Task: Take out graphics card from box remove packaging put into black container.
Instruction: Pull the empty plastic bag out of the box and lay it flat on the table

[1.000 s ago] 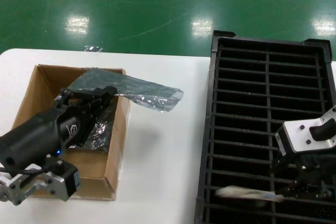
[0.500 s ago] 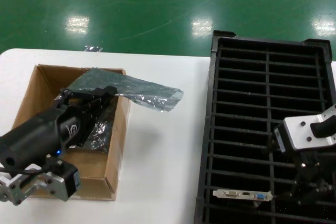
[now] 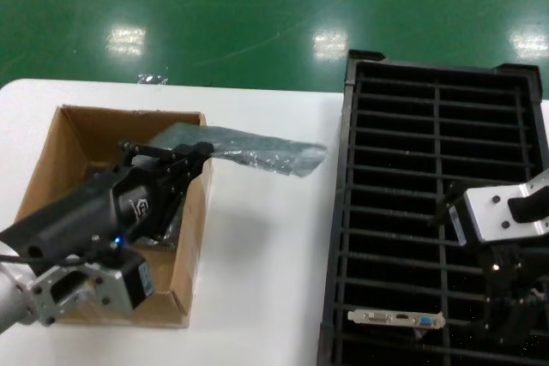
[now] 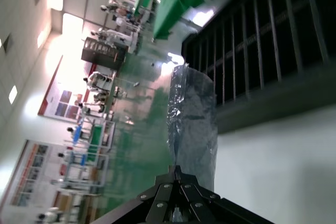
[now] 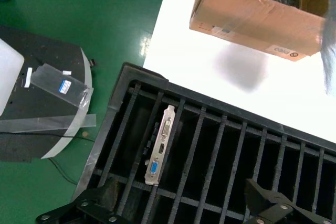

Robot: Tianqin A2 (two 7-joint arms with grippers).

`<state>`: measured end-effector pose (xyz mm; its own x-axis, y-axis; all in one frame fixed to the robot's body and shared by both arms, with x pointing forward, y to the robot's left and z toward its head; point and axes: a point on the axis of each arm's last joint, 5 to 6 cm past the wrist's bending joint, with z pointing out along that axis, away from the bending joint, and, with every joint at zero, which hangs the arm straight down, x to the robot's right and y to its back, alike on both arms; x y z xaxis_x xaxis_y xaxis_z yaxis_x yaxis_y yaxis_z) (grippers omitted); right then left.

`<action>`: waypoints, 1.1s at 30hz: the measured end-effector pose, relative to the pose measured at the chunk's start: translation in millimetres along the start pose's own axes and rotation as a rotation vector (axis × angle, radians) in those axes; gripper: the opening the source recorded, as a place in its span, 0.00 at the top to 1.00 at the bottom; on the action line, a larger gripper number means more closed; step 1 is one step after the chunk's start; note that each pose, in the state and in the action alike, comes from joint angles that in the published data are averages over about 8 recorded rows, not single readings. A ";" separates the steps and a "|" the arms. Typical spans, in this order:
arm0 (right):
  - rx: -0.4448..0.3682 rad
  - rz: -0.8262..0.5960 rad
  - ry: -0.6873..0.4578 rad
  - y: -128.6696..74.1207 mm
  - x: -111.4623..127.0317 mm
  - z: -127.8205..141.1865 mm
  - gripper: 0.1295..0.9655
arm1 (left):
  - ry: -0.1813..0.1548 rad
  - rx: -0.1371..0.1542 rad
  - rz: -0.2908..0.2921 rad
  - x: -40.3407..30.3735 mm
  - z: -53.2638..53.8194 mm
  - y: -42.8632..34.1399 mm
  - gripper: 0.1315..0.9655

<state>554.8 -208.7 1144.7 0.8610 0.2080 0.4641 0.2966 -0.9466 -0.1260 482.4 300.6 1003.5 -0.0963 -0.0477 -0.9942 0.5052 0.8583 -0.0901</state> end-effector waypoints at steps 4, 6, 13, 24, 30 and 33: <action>0.000 0.000 0.000 0.0 0.0 0.0 0.21 | 0.006 0.024 -0.165 -6.9 7.7 -11.9 0.99; 0.000 0.000 0.000 0.0 0.0 0.0 0.17 | 0.009 0.038 -0.267 -9.4 12.0 -17.7 0.99; 0.000 0.000 0.000 0.0 0.0 0.0 0.07 | 0.073 0.040 -0.644 0.7 28.2 -37.4 0.99; 0.000 0.000 0.000 0.0 0.0 0.0 0.00 | 0.176 -0.186 -1.110 40.3 59.6 -65.8 0.99; 0.000 0.000 0.000 0.0 0.0 0.0 0.00 | 0.129 -0.329 -1.239 37.0 72.5 -67.3 0.97; 0.000 0.000 0.000 0.0 0.0 0.0 0.00 | 0.093 -0.393 -1.285 32.9 77.3 -65.7 0.96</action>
<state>554.8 -208.7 1144.8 0.8611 0.2077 0.4640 0.2964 -0.9467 -0.1261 512.2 203.1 972.2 -0.3778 -0.9018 -0.2097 -0.2624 0.3215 -0.9098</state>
